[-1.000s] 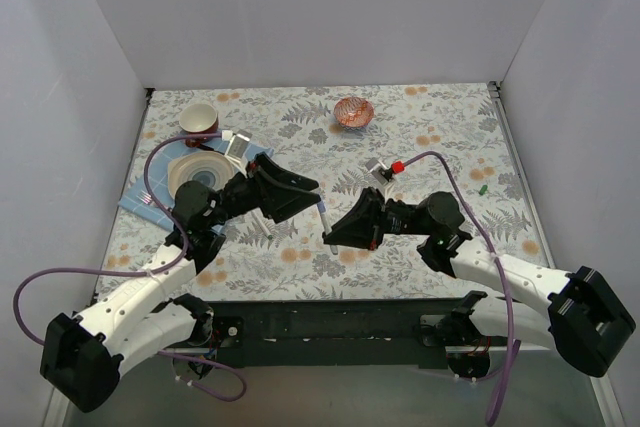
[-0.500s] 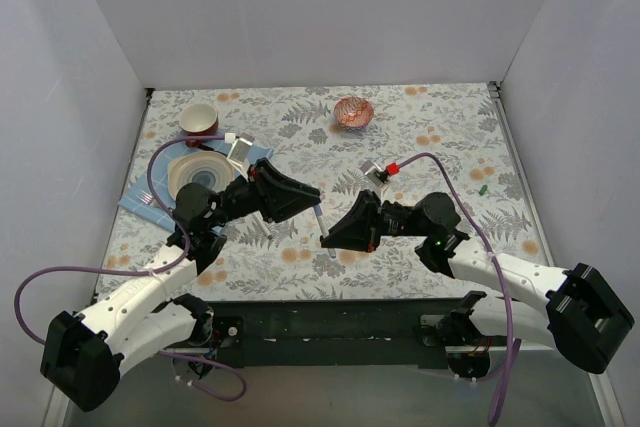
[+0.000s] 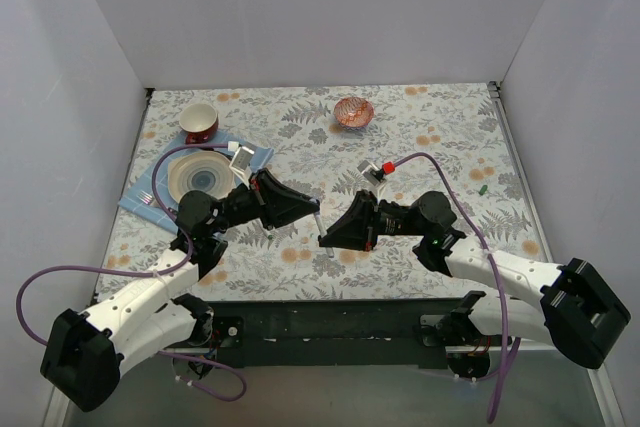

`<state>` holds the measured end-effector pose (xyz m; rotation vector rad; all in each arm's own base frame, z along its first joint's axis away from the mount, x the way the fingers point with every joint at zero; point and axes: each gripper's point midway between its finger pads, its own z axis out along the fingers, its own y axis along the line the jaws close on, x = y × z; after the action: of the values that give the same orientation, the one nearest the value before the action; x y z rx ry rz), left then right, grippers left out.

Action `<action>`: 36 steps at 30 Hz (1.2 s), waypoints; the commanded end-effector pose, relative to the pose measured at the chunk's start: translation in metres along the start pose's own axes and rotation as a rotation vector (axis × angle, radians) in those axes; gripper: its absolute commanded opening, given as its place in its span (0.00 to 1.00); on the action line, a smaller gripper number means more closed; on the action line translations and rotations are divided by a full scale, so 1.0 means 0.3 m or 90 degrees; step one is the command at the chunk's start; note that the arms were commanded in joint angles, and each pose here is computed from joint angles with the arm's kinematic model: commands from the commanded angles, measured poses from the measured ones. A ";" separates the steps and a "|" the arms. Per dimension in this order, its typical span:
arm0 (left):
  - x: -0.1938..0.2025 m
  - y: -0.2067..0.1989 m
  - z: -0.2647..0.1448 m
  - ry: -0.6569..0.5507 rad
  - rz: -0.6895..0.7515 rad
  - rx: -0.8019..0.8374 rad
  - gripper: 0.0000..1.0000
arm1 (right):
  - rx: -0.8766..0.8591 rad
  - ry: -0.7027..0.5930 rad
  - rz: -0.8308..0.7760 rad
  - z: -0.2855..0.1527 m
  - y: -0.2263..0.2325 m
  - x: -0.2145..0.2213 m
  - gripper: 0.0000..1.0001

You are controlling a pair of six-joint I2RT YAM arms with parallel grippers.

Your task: Insert the pens into the pen caps

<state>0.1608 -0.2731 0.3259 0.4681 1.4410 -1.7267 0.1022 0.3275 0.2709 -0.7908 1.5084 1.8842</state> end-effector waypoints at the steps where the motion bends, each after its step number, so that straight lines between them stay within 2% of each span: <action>1: -0.005 -0.027 0.000 -0.004 0.008 0.020 0.00 | -0.030 -0.035 -0.046 0.024 0.056 -0.079 0.01; 6: 0.025 -0.039 -0.013 0.001 -0.008 0.042 0.00 | -0.030 -0.056 -0.068 0.028 0.070 -0.113 0.01; 14: 0.039 -0.166 -0.048 -0.016 -0.010 0.165 0.00 | -0.144 -0.108 -0.086 0.022 0.202 -0.179 0.01; 19: 0.055 -0.212 -0.037 -0.027 -0.019 0.205 0.00 | -0.164 -0.125 -0.103 0.028 0.238 -0.218 0.01; 26: 0.097 -0.194 -0.002 -0.012 -0.024 0.195 0.00 | -0.184 -0.158 -0.120 0.029 0.280 -0.271 0.01; 31: 0.139 -0.144 0.016 0.011 -0.032 0.149 0.00 | -0.149 -0.145 -0.153 0.043 0.261 -0.287 0.01; 36: 0.183 -0.143 -0.003 0.037 -0.033 0.148 0.00 | -0.144 -0.151 -0.194 0.032 0.283 -0.328 0.01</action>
<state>0.1212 -0.2730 0.3702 0.4275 1.0764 -1.8988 0.0762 0.3230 0.3187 -0.9335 1.2933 2.0082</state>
